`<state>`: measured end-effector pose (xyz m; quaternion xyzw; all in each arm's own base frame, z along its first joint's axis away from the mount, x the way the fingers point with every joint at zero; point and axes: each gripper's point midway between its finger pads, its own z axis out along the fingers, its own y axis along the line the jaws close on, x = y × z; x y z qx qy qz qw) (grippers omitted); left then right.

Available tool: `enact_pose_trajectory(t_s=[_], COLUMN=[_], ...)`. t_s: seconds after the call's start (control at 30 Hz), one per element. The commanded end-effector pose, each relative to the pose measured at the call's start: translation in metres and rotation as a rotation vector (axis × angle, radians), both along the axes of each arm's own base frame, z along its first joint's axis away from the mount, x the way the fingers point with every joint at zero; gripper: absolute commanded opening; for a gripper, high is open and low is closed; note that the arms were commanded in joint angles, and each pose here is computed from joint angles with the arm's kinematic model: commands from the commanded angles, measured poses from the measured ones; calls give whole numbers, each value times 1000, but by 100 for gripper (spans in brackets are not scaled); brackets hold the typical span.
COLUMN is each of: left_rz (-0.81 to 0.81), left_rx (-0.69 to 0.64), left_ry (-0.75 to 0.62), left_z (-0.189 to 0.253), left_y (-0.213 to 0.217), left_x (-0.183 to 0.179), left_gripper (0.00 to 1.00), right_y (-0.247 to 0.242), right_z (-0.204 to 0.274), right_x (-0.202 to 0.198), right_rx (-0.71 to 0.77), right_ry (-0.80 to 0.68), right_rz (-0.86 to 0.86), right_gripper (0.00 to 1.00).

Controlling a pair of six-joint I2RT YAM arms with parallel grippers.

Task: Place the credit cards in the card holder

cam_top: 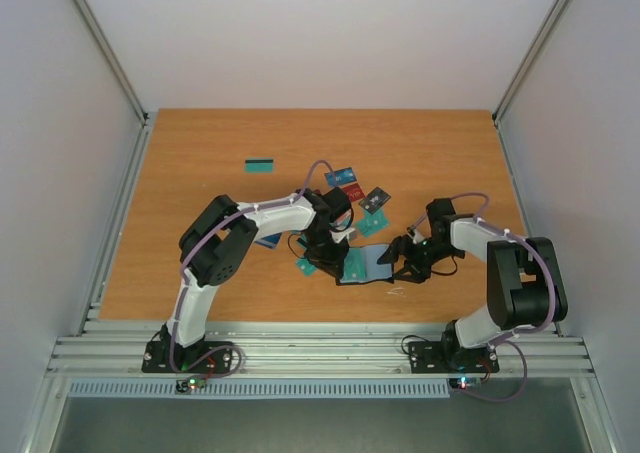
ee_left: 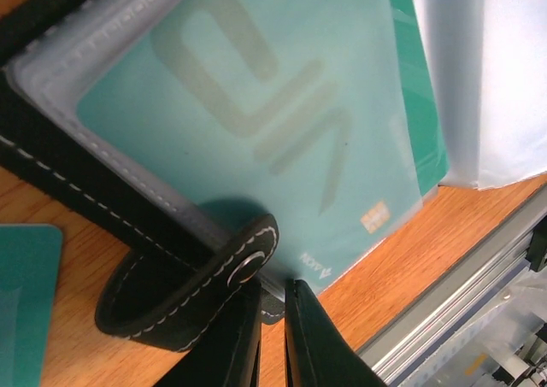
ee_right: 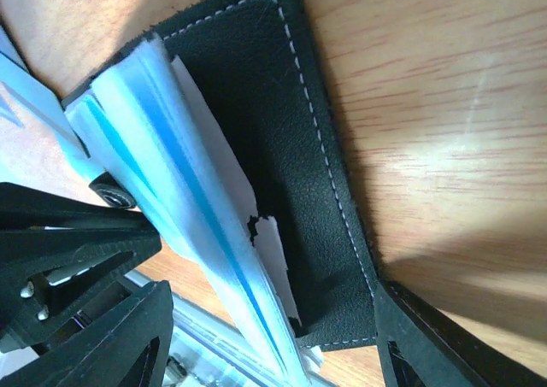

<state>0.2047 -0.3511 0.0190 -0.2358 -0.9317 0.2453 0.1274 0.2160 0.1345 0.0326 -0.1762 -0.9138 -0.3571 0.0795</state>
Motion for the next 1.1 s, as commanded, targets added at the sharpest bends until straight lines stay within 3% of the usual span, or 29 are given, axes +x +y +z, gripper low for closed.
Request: enact_pose_trajectory(t_s=[0.0,0.27,1.07], left_rz=[-28,-39,-35], left_rx=[78,78,60], left_ry=[20,31,41], left_z=[-31,-31,-27], left_y=[9,8,-7], left_x=[-6,-6,3], left_gripper=[10,10,10], right_y=[5,16,36], right_z=[16,48,79], right_x=[5,17,24], right_rx=[30,118,236], right_ry=[-69,-131,-125], right_rz=[20,23,-3], right_gripper=[66,65,64])
